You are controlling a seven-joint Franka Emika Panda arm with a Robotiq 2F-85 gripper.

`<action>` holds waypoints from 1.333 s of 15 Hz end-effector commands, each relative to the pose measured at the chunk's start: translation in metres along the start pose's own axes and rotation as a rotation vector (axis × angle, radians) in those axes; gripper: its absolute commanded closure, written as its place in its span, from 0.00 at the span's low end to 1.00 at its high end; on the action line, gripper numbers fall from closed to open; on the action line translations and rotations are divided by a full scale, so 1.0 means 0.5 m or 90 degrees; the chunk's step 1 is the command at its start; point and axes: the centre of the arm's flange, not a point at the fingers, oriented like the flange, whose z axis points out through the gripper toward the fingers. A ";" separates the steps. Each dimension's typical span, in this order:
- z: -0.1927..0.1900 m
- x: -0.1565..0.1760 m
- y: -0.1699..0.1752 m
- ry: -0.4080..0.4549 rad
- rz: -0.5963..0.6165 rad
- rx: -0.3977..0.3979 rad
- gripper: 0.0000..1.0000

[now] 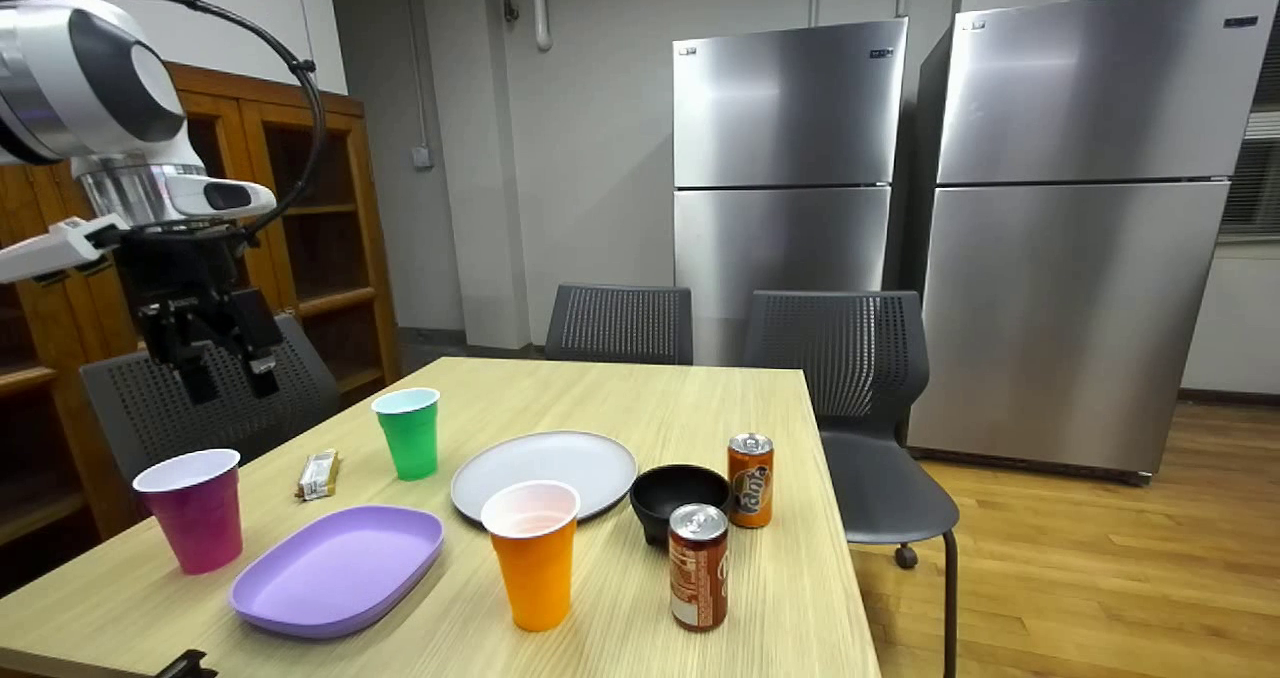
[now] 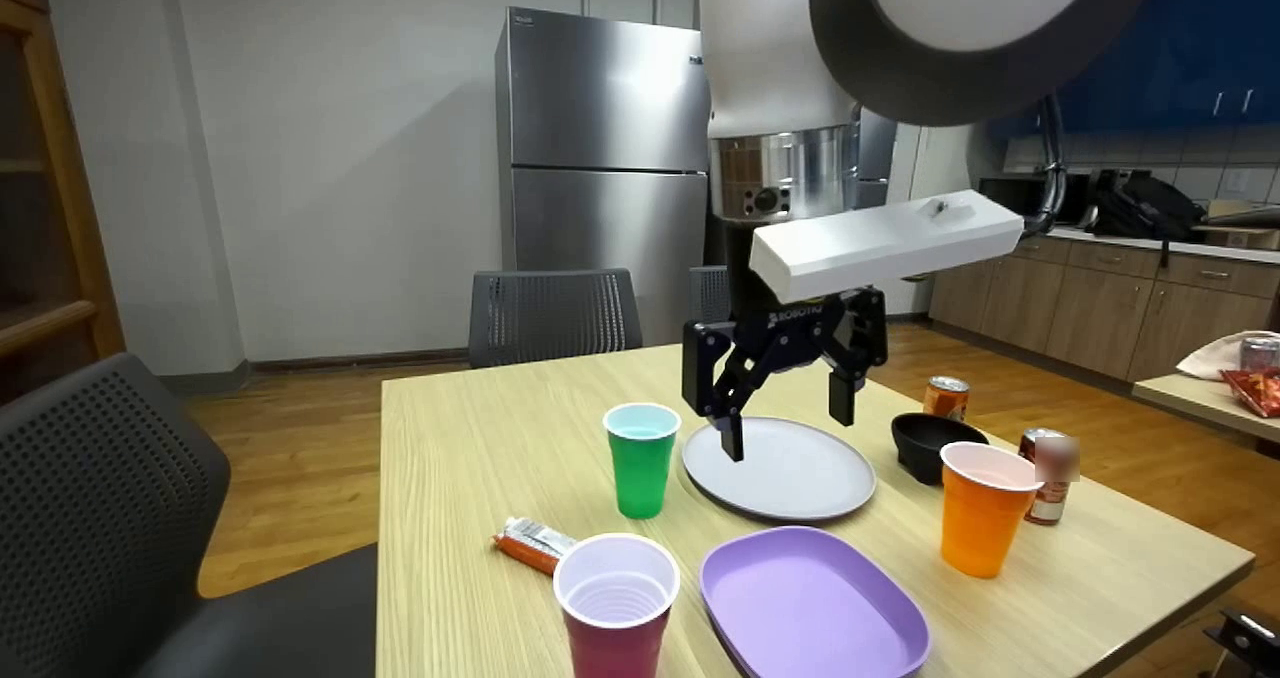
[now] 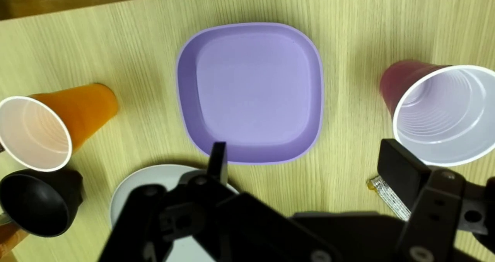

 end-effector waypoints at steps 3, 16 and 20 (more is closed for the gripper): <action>0.065 0.017 -0.059 0.033 -0.022 0.009 0.00; 0.139 0.049 -0.177 0.013 -0.019 0.013 0.00; 0.165 0.052 -0.195 0.005 -0.022 0.004 0.00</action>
